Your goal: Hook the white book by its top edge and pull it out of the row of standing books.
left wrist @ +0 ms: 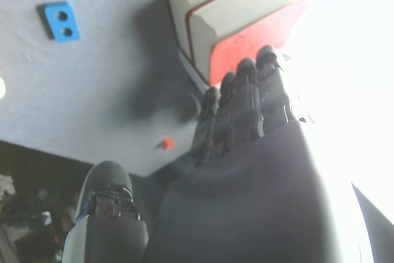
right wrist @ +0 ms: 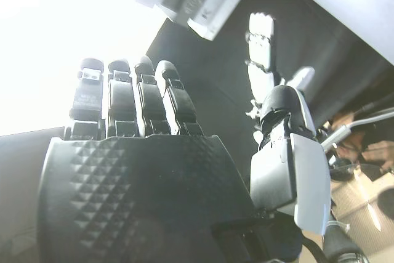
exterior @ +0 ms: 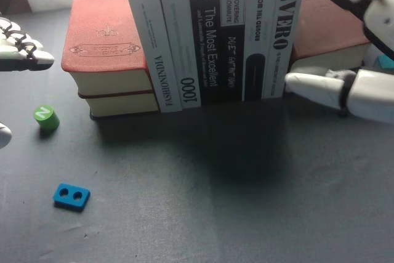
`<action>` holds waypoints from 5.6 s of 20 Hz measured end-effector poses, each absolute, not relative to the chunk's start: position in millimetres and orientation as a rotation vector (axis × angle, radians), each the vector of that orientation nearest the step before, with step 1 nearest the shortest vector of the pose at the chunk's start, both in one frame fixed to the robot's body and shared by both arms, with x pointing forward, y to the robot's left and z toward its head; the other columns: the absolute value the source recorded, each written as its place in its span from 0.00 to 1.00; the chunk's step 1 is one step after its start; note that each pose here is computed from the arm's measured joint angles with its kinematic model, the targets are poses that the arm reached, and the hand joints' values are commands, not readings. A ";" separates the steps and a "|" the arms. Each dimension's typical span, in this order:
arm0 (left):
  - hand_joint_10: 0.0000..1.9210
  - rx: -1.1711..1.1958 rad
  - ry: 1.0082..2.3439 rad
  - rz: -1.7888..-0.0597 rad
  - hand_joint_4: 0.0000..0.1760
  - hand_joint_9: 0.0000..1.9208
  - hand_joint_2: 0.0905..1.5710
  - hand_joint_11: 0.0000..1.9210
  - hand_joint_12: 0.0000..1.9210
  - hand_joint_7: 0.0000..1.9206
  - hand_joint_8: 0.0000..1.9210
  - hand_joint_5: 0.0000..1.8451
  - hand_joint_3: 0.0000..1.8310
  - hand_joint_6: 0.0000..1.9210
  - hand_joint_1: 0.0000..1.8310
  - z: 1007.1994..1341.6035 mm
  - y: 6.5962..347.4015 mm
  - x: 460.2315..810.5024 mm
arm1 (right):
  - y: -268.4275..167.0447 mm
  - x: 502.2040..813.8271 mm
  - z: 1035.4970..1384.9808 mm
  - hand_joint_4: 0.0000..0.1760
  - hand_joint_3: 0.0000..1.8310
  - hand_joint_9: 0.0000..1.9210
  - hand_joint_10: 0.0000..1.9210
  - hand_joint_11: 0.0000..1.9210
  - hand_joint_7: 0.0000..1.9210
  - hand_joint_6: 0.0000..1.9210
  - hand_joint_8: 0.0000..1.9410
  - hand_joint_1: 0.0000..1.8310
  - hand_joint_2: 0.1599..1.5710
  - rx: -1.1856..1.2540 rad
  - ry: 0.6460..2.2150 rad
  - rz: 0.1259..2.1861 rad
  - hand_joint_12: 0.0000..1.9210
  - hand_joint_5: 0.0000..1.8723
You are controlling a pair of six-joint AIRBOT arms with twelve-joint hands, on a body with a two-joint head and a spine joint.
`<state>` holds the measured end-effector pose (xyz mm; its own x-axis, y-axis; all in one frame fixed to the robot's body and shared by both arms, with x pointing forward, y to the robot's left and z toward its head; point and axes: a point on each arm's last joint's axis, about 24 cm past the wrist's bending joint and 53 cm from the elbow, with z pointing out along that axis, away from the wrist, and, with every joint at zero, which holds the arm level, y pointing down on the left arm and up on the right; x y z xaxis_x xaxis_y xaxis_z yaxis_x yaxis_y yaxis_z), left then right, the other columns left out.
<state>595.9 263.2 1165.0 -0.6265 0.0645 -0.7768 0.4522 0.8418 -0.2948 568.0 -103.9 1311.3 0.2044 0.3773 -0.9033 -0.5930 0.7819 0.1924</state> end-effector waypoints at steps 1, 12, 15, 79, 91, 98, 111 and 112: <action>0.00 0.375 2.194 -0.602 0.00 0.00 0.74 0.00 0.00 0.00 0.00 0.00 0.01 0.00 0.00 1164.9 263.2 595.9 | -104.0 572.3 1311.5 0.00 0.01 0.00 0.00 0.00 0.00 0.00 0.00 0.00 0.69 -0.203 1.181 0.666 0.00 0.00; 0.00 0.368 2.185 -0.595 0.00 0.00 0.74 0.00 0.00 0.00 0.00 0.00 0.01 0.00 0.00 1166.5 264.6 598.2 | -105.5 613.8 1303.2 0.00 0.01 0.00 0.00 0.00 0.00 0.00 0.00 0.00 0.70 -0.107 1.157 0.576 0.00 0.00; 0.00 0.368 2.185 -0.595 0.00 0.00 0.74 0.00 0.00 0.00 0.00 0.00 0.00 0.00 0.00 1166.5 264.5 598.4 | -100.4 617.9 1299.1 0.00 0.01 0.00 0.00 0.00 0.00 0.00 0.00 0.00 0.70 -0.102 1.160 0.582 0.00 0.00; 0.00 0.391 2.184 -0.583 0.00 0.00 0.78 0.00 0.00 0.00 0.00 0.00 0.00 0.00 0.00 1165.1 261.4 598.0 | -87.4 519.0 1250.0 0.00 0.00 0.00 0.00 0.00 0.00 0.00 0.00 0.00 0.72 -0.243 1.468 0.507 0.00 0.02; 0.00 0.382 2.179 -0.578 0.00 0.00 0.78 0.00 0.00 0.00 0.00 0.00 0.00 0.00 0.00 1167.2 265.2 598.2 | -91.2 511.1 1221.6 0.00 0.00 0.01 0.00 0.00 0.03 0.01 0.00 0.00 0.74 -0.274 1.576 0.446 0.00 0.05; 0.00 0.381 2.179 -0.577 0.00 0.00 0.77 0.00 0.00 0.00 0.00 0.00 0.00 0.00 0.00 1167.2 265.8 598.4 | -85.2 507.9 1190.9 0.00 0.01 0.00 0.00 0.00 0.02 0.00 0.00 0.00 0.75 -0.314 1.671 0.454 0.00 0.04; 0.00 0.378 2.179 -0.575 0.00 0.00 0.78 0.00 0.00 0.01 0.00 0.01 0.00 0.00 0.00 1167.3 267.1 599.0 | -76.2 511.7 1140.8 0.00 0.01 0.00 0.00 0.00 0.01 0.00 0.00 0.00 0.78 -0.401 1.790 0.447 0.00 0.03; 0.00 0.378 2.179 -0.574 0.00 0.00 0.78 0.00 0.00 0.00 0.00 0.01 0.00 0.00 0.00 1167.3 267.2 599.1 | -76.9 513.2 1138.6 0.00 0.01 0.00 0.00 0.00 0.01 0.00 0.00 0.00 0.79 -0.406 1.794 0.444 0.00 0.03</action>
